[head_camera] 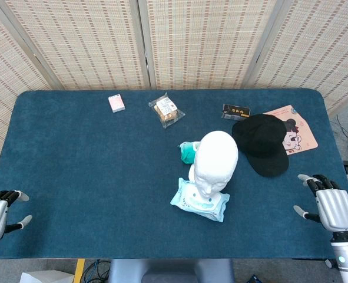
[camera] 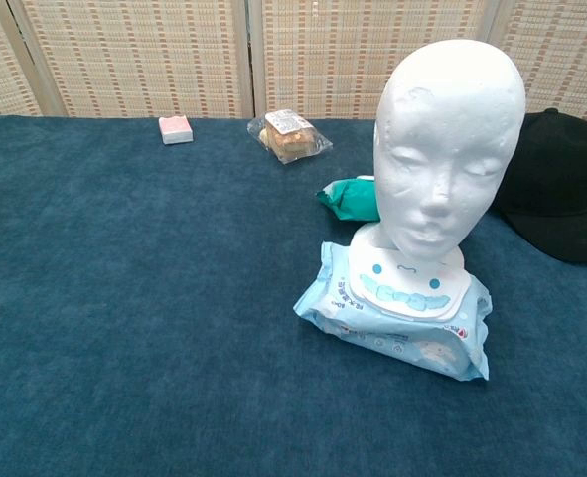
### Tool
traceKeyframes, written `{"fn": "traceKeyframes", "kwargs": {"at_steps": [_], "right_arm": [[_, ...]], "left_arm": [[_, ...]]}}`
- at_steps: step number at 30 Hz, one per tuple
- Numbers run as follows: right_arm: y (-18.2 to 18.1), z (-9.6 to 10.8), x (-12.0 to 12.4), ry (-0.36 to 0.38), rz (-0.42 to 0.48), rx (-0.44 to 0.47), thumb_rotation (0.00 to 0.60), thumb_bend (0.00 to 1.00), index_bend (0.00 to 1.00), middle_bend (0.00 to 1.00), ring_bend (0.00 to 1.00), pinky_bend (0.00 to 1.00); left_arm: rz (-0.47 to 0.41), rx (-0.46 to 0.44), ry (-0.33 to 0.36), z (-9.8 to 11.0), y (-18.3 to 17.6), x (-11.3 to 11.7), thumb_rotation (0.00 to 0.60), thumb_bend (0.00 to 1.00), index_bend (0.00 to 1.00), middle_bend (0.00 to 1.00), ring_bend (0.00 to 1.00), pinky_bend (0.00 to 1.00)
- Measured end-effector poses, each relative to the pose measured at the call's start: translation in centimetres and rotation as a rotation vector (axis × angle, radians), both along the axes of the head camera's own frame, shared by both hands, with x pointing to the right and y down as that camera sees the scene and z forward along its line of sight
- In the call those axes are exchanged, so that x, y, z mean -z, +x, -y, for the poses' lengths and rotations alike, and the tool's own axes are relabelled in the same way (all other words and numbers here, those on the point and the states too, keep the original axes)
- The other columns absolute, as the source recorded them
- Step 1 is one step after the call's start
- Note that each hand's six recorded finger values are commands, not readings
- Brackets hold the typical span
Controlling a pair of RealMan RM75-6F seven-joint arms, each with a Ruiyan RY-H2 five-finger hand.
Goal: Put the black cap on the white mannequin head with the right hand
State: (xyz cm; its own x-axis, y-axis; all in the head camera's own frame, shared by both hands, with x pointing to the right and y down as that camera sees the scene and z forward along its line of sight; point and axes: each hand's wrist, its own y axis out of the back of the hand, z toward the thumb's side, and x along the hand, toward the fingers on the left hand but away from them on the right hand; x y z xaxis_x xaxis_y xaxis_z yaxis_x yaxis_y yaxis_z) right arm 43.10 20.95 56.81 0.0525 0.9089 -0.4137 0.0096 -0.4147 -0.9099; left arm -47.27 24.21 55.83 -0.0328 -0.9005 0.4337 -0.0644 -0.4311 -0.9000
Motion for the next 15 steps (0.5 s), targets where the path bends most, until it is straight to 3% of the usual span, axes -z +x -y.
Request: {"fn": "traceKeyframes", "kwargs": {"at_steps": [15], "right_arm": [[-0.43, 0.59, -0.29, 0.002, 0.026, 0.014, 0.6, 0.0, 0.28, 0.4, 0.24, 0.34]], "left_arm": [[-0.004, 0.007, -0.008, -0.14, -0.08, -0.2, 0.6, 0.12, 0.46, 0.45, 0.35, 0.54]]}}
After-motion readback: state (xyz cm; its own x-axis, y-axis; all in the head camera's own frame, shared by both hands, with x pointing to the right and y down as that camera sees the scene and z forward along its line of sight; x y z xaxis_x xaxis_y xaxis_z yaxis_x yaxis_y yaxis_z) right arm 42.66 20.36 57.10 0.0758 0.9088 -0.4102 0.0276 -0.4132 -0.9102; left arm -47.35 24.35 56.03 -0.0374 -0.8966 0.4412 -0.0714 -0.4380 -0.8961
